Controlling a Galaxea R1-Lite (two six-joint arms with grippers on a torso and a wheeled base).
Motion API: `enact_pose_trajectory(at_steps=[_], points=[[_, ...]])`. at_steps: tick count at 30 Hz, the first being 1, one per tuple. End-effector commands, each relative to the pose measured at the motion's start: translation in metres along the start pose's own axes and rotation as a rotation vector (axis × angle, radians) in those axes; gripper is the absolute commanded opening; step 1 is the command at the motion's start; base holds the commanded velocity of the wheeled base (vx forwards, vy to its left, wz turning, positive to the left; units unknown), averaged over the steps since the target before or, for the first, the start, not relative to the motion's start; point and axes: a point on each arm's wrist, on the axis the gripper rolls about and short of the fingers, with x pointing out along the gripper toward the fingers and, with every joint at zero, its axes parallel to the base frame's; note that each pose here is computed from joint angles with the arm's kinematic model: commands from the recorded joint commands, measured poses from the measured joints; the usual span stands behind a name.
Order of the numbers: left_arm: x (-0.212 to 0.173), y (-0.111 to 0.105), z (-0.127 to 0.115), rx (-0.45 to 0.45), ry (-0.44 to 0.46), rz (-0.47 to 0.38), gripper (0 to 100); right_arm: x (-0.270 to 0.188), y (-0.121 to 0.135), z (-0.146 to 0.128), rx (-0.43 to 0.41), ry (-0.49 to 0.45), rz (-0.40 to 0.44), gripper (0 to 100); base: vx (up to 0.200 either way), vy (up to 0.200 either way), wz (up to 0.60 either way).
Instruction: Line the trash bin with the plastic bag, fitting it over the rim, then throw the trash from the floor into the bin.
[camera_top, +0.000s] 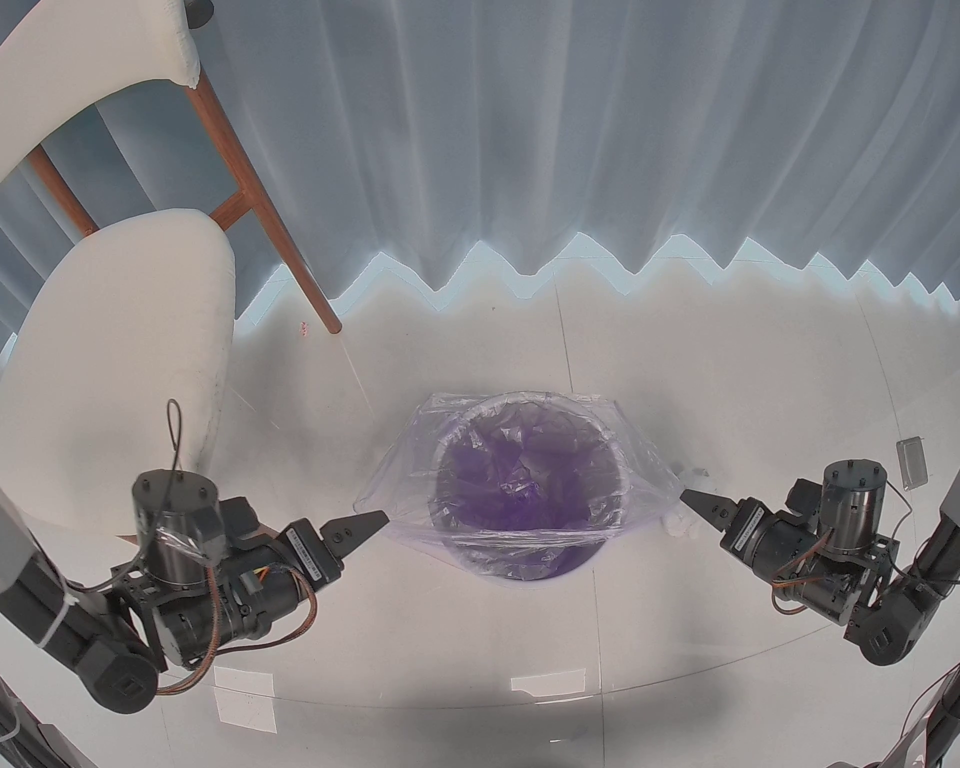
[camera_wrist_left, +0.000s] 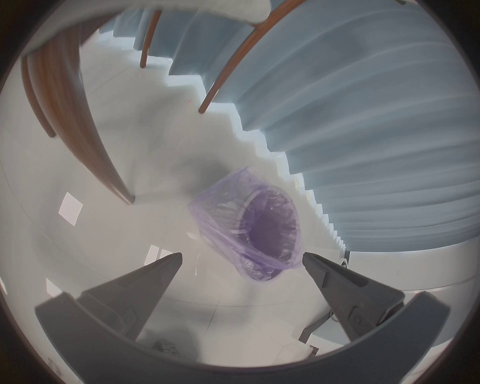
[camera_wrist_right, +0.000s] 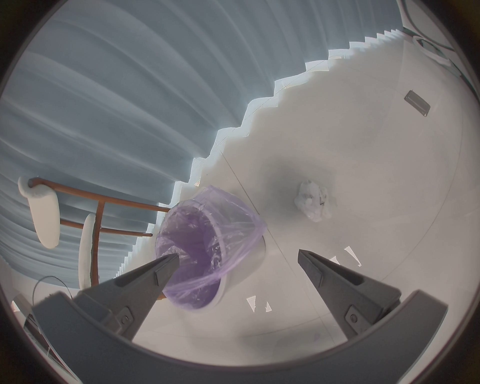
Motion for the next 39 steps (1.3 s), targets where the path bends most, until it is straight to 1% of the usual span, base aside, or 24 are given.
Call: enact_pose_trajectory(at_steps=[1,5,6,10,14,18,24,30,31,39], points=[[0.043,0.011,-0.013,-0.016,0.073,0.057,100,0.033,-0.003,-0.004,0.035,0.000,-0.025,100,0.000,0.000,0.00],[0.070,0.010,-0.009,-0.121,0.050,0.048,100,0.044,-0.006,-0.007,0.048,0.006,-0.038,100,0.000,0.000,0.00],[0.074,0.012,-0.009,-0.131,0.052,0.054,100,0.047,-0.008,-0.007,0.052,0.007,-0.043,100,0.000,0.000,0.00],[0.089,0.021,-0.015,-0.144,0.069,0.084,100,0.062,-0.009,-0.004,0.078,-0.008,-0.045,100,0.000,0.000,0.00],[0.096,0.030,-0.015,-0.153,0.070,0.109,100,0.070,-0.012,-0.007,0.096,0.000,-0.054,100,0.000,0.000,0.00],[0.102,0.038,-0.005,-0.175,0.040,0.124,100,0.078,-0.015,-0.010,0.101,0.004,-0.065,100,0.000,0.000,0.00],[0.109,0.041,-0.002,-0.225,0.026,0.126,100,0.084,-0.018,-0.013,0.098,0.007,-0.074,100,0.000,0.000,0.00],[0.120,0.046,-0.005,-0.224,0.031,0.136,100,0.095,-0.019,-0.014,0.099,0.002,-0.073,100,0.000,0.000,0.00],[0.122,0.046,-0.005,-0.225,0.032,0.137,0,0.096,-0.019,-0.014,0.099,0.001,-0.072,100,0.000,0.000,0.00],[0.123,0.043,-0.003,-0.214,0.018,0.128,0,0.095,-0.018,-0.014,0.095,0.001,-0.072,100,0.000,0.000,0.00]])
